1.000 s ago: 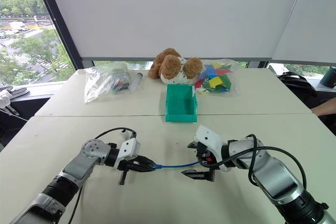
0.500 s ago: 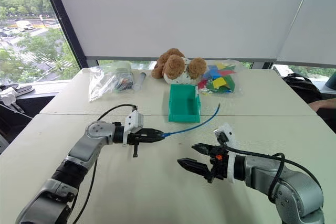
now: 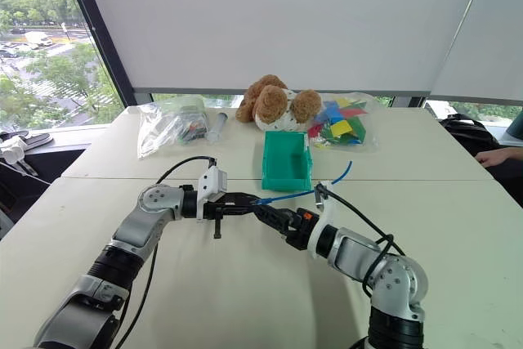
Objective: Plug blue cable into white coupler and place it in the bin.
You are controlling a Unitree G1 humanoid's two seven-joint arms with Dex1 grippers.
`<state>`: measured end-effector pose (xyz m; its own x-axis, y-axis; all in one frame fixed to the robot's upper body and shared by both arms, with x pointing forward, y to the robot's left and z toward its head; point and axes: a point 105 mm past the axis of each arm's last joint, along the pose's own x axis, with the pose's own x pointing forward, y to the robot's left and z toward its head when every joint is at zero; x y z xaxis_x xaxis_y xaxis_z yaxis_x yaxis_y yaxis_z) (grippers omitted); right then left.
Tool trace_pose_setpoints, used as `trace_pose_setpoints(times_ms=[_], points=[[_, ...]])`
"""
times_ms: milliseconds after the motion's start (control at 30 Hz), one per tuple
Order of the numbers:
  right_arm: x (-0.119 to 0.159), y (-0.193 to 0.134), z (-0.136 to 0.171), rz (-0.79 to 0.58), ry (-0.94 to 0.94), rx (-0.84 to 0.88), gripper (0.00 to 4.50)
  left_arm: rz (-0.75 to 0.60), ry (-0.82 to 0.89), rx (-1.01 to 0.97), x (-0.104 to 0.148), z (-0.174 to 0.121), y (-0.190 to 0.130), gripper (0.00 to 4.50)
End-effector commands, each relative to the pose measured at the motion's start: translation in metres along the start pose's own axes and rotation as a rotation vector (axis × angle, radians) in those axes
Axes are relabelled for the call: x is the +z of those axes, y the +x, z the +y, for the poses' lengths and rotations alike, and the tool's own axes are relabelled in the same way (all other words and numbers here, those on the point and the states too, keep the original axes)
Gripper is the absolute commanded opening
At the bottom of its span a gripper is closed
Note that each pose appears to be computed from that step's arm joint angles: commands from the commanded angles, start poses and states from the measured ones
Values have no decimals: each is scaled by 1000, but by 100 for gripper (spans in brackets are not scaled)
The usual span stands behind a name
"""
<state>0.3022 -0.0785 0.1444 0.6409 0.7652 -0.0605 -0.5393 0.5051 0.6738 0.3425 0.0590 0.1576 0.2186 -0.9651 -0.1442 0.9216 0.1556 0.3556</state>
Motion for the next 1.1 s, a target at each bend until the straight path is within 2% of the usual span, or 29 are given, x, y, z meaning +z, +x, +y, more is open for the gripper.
trace_pose_setpoints(times_ms=[33, 333, 400, 467, 667, 833, 967, 1100], points=[[9, 7, 12, -46, 7, 48, 450, -29, 49, 11, 11, 2, -2, 1], [14, 14, 15, -76, 46, 64, 450, -19, 49, 13, 8, 0, -3, 1], [14, 14, 17, -78, 48, 69, 395, -18, 47, 13, 8, 0, -3, 0], [14, 15, 17, -76, 49, 74, 321, -17, 47, 12, 7, 0, -2, 0], [12, 18, 21, -71, 51, 88, 16, -14, 50, 10, 8, -1, -1, 0], [12, 20, 23, -64, 40, 88, 7, -17, 31, 22, 11, 0, -3, 0], [18, 18, 27, -72, 7, 94, 0, -12, -45, 35, 12, 1, -16, 185], [29, 16, 36, -73, -75, 113, 0, 50, -75, 89, 11, 8, -47, 389]])
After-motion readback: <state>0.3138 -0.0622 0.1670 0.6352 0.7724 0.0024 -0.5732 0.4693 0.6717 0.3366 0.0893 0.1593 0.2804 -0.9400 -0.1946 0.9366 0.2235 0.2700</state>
